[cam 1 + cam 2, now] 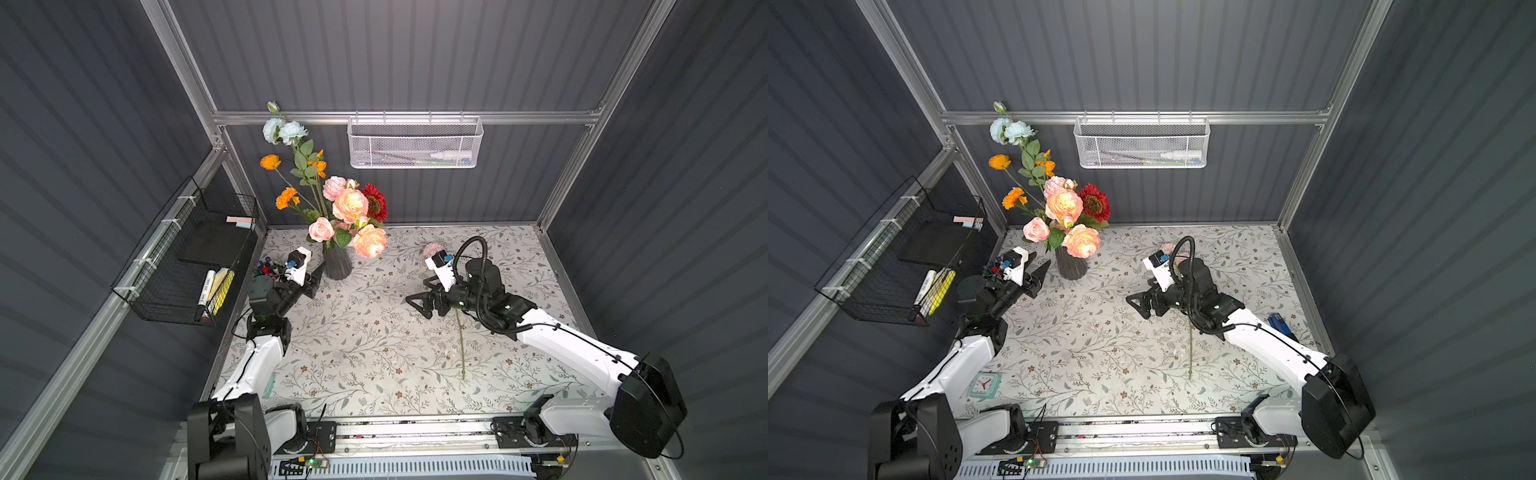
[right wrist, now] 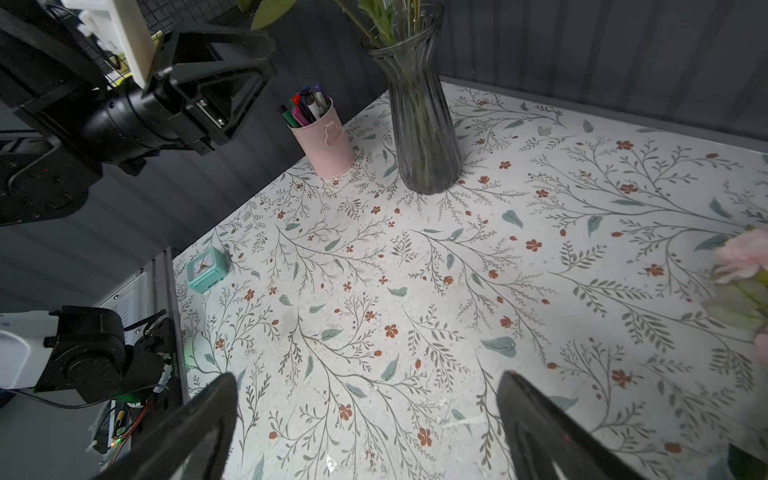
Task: Pick out pink flowers from the vase
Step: Pick up the flower from the vase.
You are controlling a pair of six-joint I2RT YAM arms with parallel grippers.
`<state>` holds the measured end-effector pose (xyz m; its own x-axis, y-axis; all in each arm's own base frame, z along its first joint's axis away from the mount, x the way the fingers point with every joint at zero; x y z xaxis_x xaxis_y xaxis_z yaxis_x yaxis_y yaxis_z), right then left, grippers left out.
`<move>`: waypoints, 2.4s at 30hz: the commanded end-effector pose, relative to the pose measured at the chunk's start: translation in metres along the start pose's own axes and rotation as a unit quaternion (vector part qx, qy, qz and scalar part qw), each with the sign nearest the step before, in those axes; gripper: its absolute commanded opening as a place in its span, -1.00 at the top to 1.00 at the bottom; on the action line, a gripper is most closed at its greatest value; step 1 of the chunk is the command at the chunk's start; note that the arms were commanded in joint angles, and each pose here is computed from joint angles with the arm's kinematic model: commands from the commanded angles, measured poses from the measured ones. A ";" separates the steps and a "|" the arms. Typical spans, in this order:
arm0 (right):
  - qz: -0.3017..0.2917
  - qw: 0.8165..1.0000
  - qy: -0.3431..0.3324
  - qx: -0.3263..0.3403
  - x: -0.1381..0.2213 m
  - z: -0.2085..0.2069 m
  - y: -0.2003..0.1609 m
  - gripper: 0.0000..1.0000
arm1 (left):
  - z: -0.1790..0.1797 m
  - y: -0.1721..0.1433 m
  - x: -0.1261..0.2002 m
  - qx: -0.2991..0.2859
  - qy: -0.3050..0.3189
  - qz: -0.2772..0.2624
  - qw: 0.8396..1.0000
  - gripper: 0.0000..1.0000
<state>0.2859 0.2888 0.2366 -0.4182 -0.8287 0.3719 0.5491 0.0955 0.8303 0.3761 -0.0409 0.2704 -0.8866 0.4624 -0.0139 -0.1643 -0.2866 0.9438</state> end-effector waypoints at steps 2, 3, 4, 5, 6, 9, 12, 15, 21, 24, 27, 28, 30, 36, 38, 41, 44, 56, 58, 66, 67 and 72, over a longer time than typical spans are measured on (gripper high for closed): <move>-0.013 0.999 0.025 0.017 -0.004 0.013 0.008 -0.98 | 0.013 0.032 -0.015 -0.008 -0.013 -0.062 0.998 0.03; -0.014 0.999 0.029 0.021 -0.004 0.015 0.008 -0.98 | 0.015 0.031 -0.019 -0.007 -0.015 -0.063 0.998 0.04; -0.016 0.999 0.031 0.024 -0.004 0.018 0.009 -0.98 | 0.017 0.031 -0.022 -0.006 -0.018 -0.066 0.998 0.05; -0.017 0.999 0.033 0.027 -0.004 0.020 0.009 -0.98 | 0.018 0.032 -0.026 -0.006 -0.021 -0.068 0.997 0.05; -0.017 0.999 0.032 0.027 -0.005 0.020 0.009 -0.98 | 0.019 0.032 -0.029 -0.006 -0.025 -0.068 0.997 0.06; -0.015 0.999 0.033 0.029 -0.007 0.020 0.010 -0.98 | 0.024 0.028 -0.040 -0.005 -0.032 -0.066 0.997 0.07; -0.010 0.999 0.032 0.029 -0.010 0.019 0.010 -0.98 | 0.028 0.025 -0.048 -0.004 -0.038 -0.067 0.997 0.08; -0.010 0.999 0.030 0.029 -0.010 0.019 0.011 -0.98 | 0.029 0.021 -0.054 -0.001 -0.046 -0.065 0.997 0.09; -0.006 0.999 0.026 0.025 -0.014 0.015 0.009 -0.98 | 0.027 0.010 -0.063 0.005 -0.062 -0.057 0.996 0.09; -0.002 0.999 0.027 0.022 -0.016 0.015 0.009 -0.98 | 0.029 0.006 -0.067 0.006 -0.063 -0.056 0.996 0.11; -0.002 0.999 0.027 0.022 -0.016 0.015 0.009 -0.98 | 0.031 0.005 -0.071 0.006 -0.066 -0.056 0.996 0.15; -0.001 0.999 0.026 0.021 -0.017 0.014 0.009 -0.98 | 0.032 0.004 -0.072 0.007 -0.068 -0.056 0.996 0.19; 0.000 0.999 0.025 0.021 -0.017 0.014 0.009 -0.98 | 0.032 0.003 -0.075 0.008 -0.072 -0.055 0.996 0.22; 0.003 1.000 0.024 0.019 -0.019 0.013 0.007 -0.98 | 0.031 0.003 -0.078 0.009 -0.084 -0.057 0.995 0.43; 0.005 1.000 0.024 0.018 -0.020 0.013 0.007 -0.98 | 0.030 0.005 -0.077 0.008 -0.087 -0.058 0.994 0.47; 0.006 0.999 0.027 0.018 -0.021 0.013 0.007 -0.98 | 0.029 0.007 -0.077 0.006 -0.092 -0.056 0.994 0.62; 0.007 0.999 0.029 0.017 -0.022 0.014 0.008 -0.98 | 0.028 0.010 -0.076 0.004 -0.095 -0.057 0.994 0.68; 0.009 0.999 0.031 0.014 -0.020 0.016 0.008 -0.98 | 0.039 0.042 -0.073 -0.005 -0.085 -0.068 0.994 0.73; 0.007 0.999 0.032 0.013 -0.019 0.017 0.008 -0.98 | 0.042 0.050 -0.072 -0.006 -0.081 -0.068 0.994 0.75; 0.001 0.999 0.036 0.015 -0.015 0.022 0.011 -0.98 | 0.049 0.083 -0.062 -0.016 -0.066 -0.075 0.995 0.77; 0.000 0.999 0.037 0.015 -0.015 0.023 0.011 -0.98 | 0.050 0.087 -0.061 -0.017 -0.063 -0.075 0.995 0.77; -0.001 0.999 0.042 0.013 -0.014 0.027 0.012 -0.98 | 0.058 0.116 -0.052 -0.026 -0.043 -0.091 0.995 0.79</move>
<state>0.2834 0.3134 0.2324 -0.3625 -0.8521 0.3776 0.5555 0.1279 0.8217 0.4389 -0.0519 0.3626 -0.7933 0.6007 -0.0989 -0.2874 -0.2262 0.9307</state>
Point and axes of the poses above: each gripper's point midway between its finger pads, its own x axis back along the fingers, its own z axis along the line the jaws close on, y = z × x, the point moved 1 cm from there along x, back along the fingers, and after that the axes turned 7 degrees about -x, right-handed, at the moved point
